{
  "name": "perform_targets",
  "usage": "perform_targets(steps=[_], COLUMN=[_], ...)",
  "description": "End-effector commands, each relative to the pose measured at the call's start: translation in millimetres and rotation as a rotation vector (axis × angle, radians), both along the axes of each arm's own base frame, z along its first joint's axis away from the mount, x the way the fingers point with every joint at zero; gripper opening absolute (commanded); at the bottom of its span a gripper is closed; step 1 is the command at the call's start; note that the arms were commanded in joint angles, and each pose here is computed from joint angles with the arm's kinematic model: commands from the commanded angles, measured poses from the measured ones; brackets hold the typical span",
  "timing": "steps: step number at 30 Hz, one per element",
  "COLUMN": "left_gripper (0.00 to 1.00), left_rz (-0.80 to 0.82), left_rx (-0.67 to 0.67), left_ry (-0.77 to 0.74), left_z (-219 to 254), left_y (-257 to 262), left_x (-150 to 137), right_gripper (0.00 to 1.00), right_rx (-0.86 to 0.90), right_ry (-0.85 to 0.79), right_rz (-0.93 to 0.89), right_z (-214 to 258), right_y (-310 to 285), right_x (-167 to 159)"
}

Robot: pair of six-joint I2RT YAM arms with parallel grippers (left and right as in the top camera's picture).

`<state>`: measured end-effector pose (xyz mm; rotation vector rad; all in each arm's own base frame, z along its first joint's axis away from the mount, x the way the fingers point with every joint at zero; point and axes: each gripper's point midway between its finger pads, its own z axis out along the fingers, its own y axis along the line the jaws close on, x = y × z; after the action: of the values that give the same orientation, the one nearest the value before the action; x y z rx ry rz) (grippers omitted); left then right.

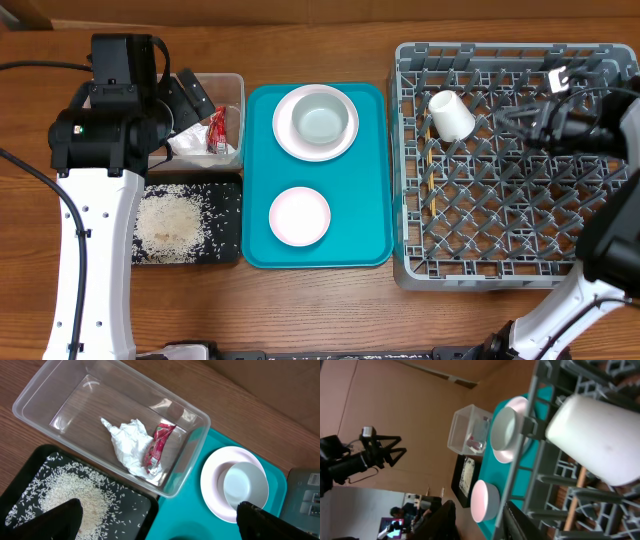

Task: Sort waste into correct bins and load items into the dishwasher
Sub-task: 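Raise the right gripper and move it toward the pink bowl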

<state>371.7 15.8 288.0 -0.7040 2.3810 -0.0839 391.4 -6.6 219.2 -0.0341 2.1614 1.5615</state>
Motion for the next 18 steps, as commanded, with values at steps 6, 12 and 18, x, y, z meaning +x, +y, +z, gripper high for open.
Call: perform_targets(steps=[6, 12, 18], left_gripper=[1.0, 1.0, 1.0], left_rz=[0.01, 0.01, 0.01], left_rx=[0.001, 0.001, 0.001], left_ry=[-0.011, -0.01, -0.011], left_z=[4, 4, 4], left_y=[2, 2, 2], left_x=[2, 2, 2], right_gripper=[0.34, 0.34, 0.34], right_rx=[-0.467, -0.765, -0.775], right_ry=[0.202, 0.091, 0.002], right_rz=[-0.323, -0.467, -0.186], right_z=[45, 85, 90], right_y=[-27, -1, 112], right_x=[-5, -18, -51])
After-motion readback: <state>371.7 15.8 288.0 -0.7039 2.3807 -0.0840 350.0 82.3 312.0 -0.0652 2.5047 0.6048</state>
